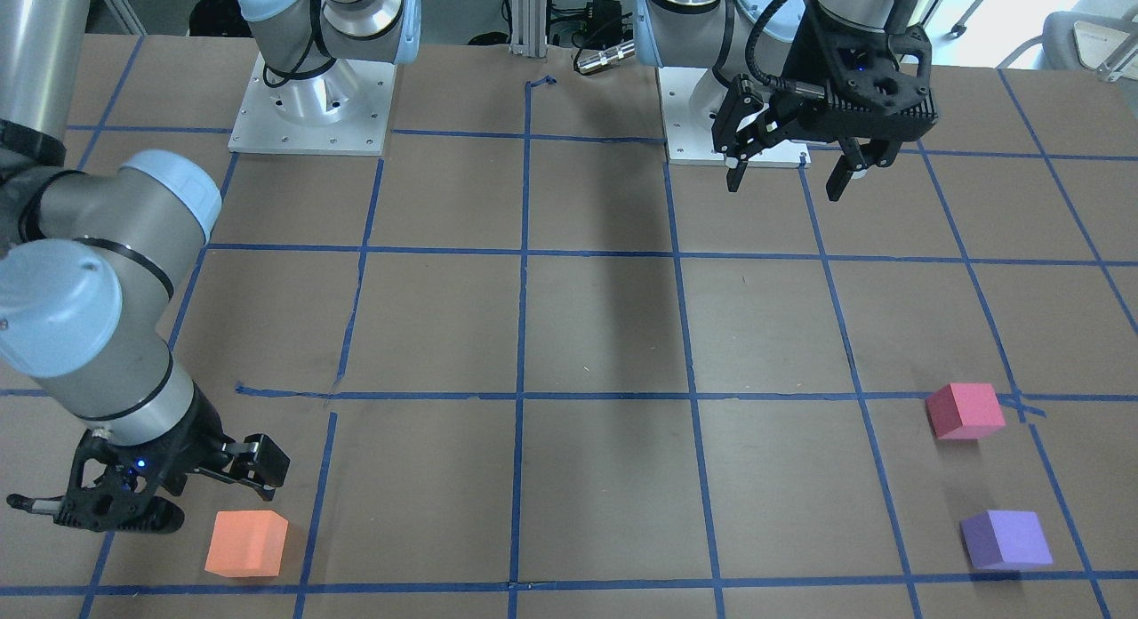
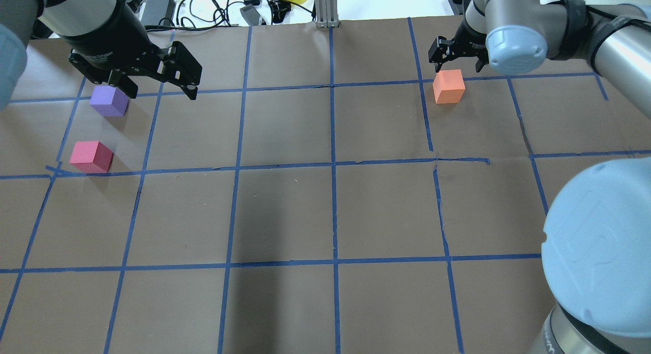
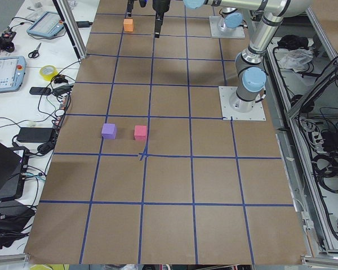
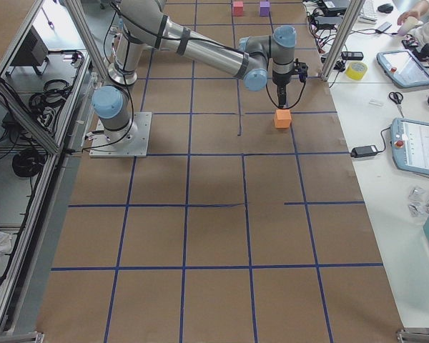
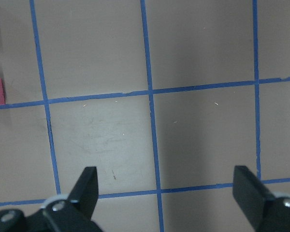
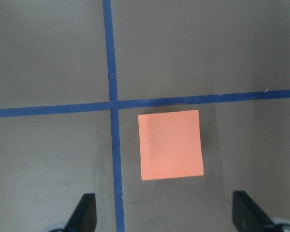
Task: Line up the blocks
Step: 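Move the right gripper down over the orange cube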
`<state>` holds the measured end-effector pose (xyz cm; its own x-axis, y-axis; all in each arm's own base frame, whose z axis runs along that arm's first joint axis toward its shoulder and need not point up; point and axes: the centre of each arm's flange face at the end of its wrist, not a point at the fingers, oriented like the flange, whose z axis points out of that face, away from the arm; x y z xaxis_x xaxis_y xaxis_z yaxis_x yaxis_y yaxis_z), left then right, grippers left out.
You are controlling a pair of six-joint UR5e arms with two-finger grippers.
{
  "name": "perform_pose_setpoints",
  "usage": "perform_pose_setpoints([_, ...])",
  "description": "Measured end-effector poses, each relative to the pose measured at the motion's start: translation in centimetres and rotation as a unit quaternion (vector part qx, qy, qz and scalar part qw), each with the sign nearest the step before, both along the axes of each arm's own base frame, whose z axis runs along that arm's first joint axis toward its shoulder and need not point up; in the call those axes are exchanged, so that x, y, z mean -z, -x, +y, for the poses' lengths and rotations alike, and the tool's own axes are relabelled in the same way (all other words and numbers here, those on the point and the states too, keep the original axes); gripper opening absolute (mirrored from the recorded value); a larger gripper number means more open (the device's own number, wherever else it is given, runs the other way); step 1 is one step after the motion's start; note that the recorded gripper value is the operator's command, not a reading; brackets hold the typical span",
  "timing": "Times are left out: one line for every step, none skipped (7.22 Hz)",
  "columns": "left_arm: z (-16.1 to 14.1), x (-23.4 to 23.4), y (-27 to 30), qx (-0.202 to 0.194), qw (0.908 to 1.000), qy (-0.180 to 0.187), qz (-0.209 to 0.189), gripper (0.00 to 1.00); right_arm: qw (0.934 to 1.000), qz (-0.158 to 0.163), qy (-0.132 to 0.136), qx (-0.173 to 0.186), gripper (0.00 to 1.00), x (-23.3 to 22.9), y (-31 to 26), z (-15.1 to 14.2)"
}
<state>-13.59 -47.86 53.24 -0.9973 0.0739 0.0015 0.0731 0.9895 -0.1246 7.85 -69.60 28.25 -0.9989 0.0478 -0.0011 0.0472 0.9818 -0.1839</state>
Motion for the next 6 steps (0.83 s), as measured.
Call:
perform_pose_setpoints([0.0,0.0,0.0,0.0,1.0,0.0,0.0,1.0,1.0,0.001,0.007,-0.002,1.0,2.3,0.1,-1.0])
perform_pose_setpoints([0.0,0.0,0.0,0.0,1.0,0.0,0.001,1.0,0.9999,0.002,0.013,-0.003,1.0,4.0,0.1,-1.7])
perform_pose_setpoints([0.0,0.0,0.0,-0.001,1.0,0.0,0.0,1.0,0.9999,0.008,0.012,-0.004,1.0,5.2,0.3,-2.1])
perform_pose_setpoints([0.0,0.0,0.0,-0.001,1.0,0.001,-0.001,1.0,0.9998,0.019,0.007,-0.006,1.0,6.1,0.6,-2.3])
perform_pose_setpoints([0.0,0.0,0.0,-0.001,1.0,0.001,-0.002,1.0,0.9997,0.025,0.002,-0.007,1.0,6.8,0.7,-2.4])
perform_pose_setpoints([0.0,0.0,0.0,-0.001,1.0,0.001,-0.002,1.0,0.9996,0.028,-0.003,-0.007,1.0,7.5,0.8,-2.4])
